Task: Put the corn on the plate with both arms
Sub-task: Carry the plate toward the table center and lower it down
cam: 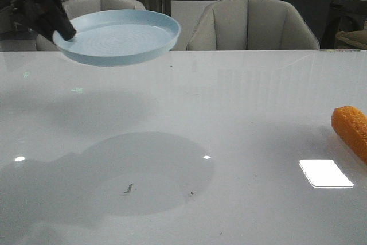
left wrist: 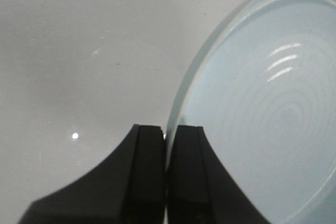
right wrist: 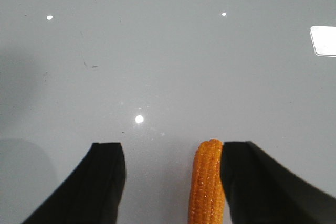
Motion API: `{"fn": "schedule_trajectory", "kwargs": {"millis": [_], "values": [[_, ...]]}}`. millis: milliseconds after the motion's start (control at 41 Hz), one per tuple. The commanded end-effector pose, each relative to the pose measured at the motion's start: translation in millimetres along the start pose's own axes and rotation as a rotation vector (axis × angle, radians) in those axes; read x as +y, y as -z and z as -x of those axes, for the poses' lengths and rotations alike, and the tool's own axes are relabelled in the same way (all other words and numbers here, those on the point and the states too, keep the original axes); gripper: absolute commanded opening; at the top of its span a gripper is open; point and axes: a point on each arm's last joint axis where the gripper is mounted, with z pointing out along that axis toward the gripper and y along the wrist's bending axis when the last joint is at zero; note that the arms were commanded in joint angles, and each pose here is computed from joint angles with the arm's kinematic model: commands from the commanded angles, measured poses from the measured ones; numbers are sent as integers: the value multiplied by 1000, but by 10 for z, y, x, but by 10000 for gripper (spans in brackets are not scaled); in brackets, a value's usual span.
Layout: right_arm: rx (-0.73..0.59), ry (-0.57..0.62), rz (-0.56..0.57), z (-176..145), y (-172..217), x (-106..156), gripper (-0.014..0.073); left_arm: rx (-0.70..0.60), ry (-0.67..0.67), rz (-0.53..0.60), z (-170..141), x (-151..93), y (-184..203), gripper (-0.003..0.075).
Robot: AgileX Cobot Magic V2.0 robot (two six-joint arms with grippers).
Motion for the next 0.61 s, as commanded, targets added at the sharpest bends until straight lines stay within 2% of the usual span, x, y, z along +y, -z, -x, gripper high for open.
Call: {"fn": "schedule_trajectory", "kwargs": {"millis": [0,97,219,585], "values": [[-117,-5,-1,188,81,7,507,-88,-51,-74,15,-414,188,92],[-116,-5,-1,187,81,7,507,-80,-65,-65,-10,-589,40,92],[-112,-5,0,184,81,7,507,-34,-60,-71,-39,-674,-166,92],[-101,-5,1,174,79,8,507,155,-51,-13,-135,-554,-842,92]]}}
